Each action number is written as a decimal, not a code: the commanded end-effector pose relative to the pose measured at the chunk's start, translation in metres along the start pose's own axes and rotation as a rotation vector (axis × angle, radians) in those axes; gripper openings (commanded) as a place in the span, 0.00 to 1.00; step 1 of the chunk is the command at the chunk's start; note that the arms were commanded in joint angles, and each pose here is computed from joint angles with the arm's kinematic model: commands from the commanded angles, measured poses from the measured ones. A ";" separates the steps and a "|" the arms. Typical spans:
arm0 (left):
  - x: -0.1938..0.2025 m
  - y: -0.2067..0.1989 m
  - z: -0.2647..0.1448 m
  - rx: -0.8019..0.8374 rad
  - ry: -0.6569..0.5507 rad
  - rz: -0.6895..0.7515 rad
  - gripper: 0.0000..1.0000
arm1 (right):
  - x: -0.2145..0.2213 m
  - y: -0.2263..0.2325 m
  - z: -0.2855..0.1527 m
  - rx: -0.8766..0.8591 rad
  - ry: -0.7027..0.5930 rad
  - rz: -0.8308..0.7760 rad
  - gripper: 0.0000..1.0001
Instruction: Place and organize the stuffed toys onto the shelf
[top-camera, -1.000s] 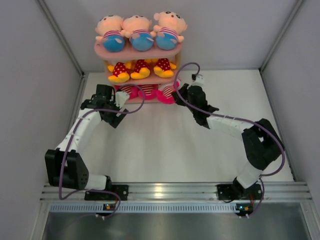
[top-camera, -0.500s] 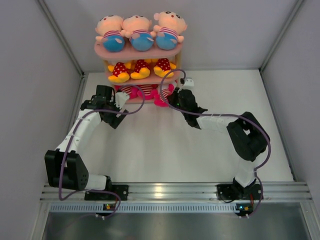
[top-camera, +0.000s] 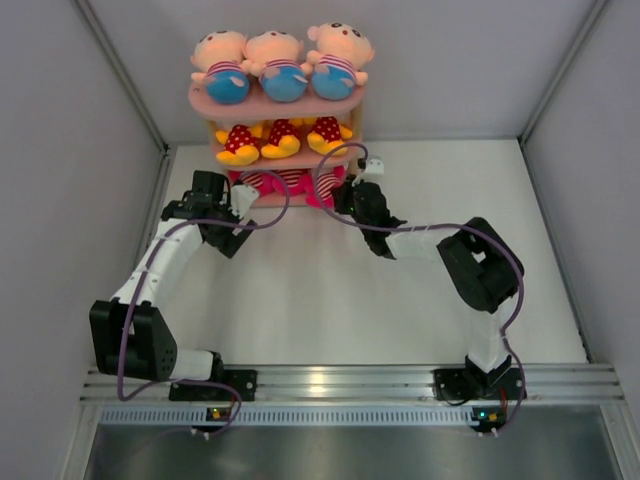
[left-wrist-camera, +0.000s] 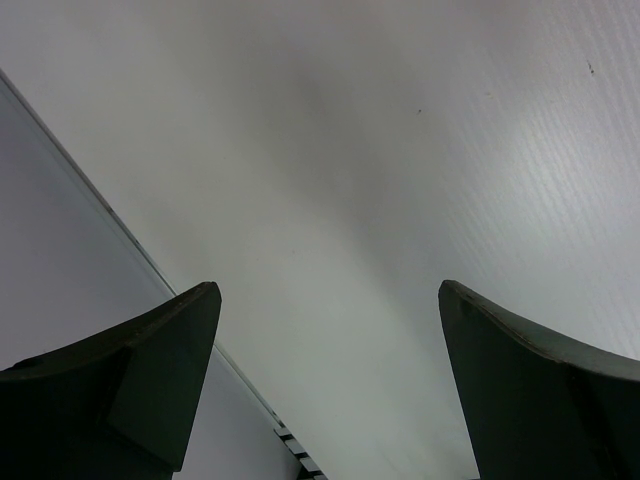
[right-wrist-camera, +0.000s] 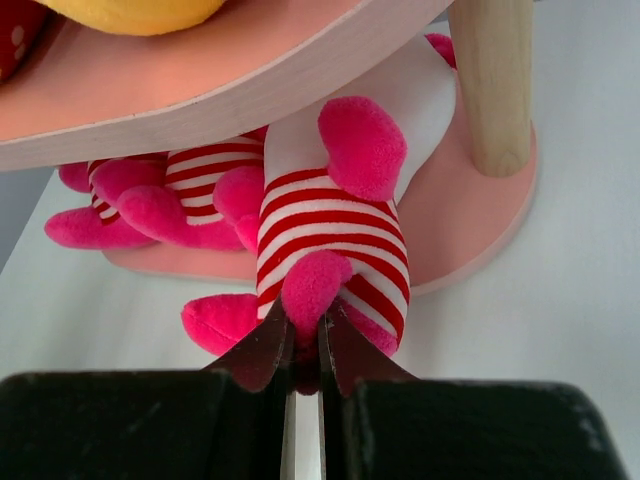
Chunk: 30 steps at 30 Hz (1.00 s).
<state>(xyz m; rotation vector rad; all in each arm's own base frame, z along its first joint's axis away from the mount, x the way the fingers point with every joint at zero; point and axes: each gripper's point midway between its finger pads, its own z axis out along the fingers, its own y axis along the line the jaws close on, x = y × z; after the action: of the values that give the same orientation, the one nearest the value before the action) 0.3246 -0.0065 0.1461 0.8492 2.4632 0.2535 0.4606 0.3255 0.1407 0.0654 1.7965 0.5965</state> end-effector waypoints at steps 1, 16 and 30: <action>0.000 0.002 -0.010 -0.011 -0.021 0.005 0.96 | -0.045 0.022 0.005 -0.057 -0.165 0.035 0.00; 0.001 -0.001 -0.007 0.002 -0.013 0.012 0.96 | -0.058 -0.001 -0.028 0.163 -0.267 -0.068 0.00; 0.005 -0.004 -0.007 0.010 -0.007 0.017 0.96 | -0.046 0.003 0.002 0.327 -0.221 -0.361 0.00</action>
<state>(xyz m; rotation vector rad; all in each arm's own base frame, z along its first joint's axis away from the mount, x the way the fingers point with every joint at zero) 0.3228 -0.0064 0.1437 0.8772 2.4642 0.2521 0.4684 0.3092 0.1766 0.0338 1.6399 0.1266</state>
